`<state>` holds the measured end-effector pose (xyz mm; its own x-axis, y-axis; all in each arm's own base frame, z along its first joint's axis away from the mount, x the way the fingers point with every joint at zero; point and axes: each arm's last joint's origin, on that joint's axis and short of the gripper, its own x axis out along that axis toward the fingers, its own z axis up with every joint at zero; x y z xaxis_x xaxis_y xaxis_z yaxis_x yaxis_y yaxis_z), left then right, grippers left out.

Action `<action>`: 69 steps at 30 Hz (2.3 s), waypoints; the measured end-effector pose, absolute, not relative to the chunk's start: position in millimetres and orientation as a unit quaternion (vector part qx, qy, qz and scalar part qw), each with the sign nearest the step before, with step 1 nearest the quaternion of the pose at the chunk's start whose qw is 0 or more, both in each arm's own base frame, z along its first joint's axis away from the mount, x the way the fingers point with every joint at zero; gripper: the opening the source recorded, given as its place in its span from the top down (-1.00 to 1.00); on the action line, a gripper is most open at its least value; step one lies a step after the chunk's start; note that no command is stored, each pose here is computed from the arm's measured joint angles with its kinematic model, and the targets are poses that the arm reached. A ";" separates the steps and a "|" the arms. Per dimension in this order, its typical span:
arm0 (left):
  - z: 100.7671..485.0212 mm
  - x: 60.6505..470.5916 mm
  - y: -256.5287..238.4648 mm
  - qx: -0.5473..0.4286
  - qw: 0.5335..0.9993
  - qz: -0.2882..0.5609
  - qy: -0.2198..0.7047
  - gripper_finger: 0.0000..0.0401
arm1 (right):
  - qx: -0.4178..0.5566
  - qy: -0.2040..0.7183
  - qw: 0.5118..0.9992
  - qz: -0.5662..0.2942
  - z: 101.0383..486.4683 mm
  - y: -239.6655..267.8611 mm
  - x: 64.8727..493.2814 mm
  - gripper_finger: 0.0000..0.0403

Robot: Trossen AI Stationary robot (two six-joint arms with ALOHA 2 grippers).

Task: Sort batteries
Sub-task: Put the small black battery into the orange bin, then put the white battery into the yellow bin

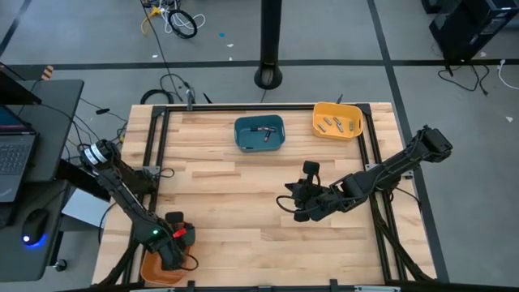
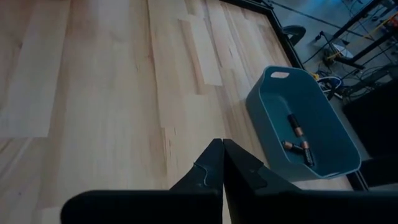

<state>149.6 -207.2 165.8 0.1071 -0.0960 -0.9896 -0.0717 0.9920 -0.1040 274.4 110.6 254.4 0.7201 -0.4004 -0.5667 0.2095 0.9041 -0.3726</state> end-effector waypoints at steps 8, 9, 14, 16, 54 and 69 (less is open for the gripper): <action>156.5 147.1 -200.5 -0.054 0.737 0.006 0.674 0.81 | -0.142 0.336 0.916 -0.167 254.1 110.7 274.0 0.95; 156.1 146.9 -200.2 -0.053 0.736 0.006 0.675 0.81 | -0.141 0.336 0.916 -0.167 254.1 110.7 274.0 0.95; 155.8 146.6 -200.1 -0.053 0.735 0.005 0.676 0.71 | -0.140 0.336 0.916 -0.167 254.1 110.7 273.9 0.95; 155.7 146.6 -200.1 -0.053 0.735 0.005 0.676 0.63 | -0.139 0.336 0.916 -0.168 254.1 110.7 273.9 0.95; 284.0 156.5 -168.7 -0.091 0.912 -0.018 0.400 0.96 | 0.027 0.506 0.839 -0.200 235.0 110.3 200.9 0.44; 250.6 165.3 -109.7 -0.107 0.956 -0.090 0.259 0.98 | 0.128 0.578 0.788 -0.167 164.6 75.3 147.5 0.36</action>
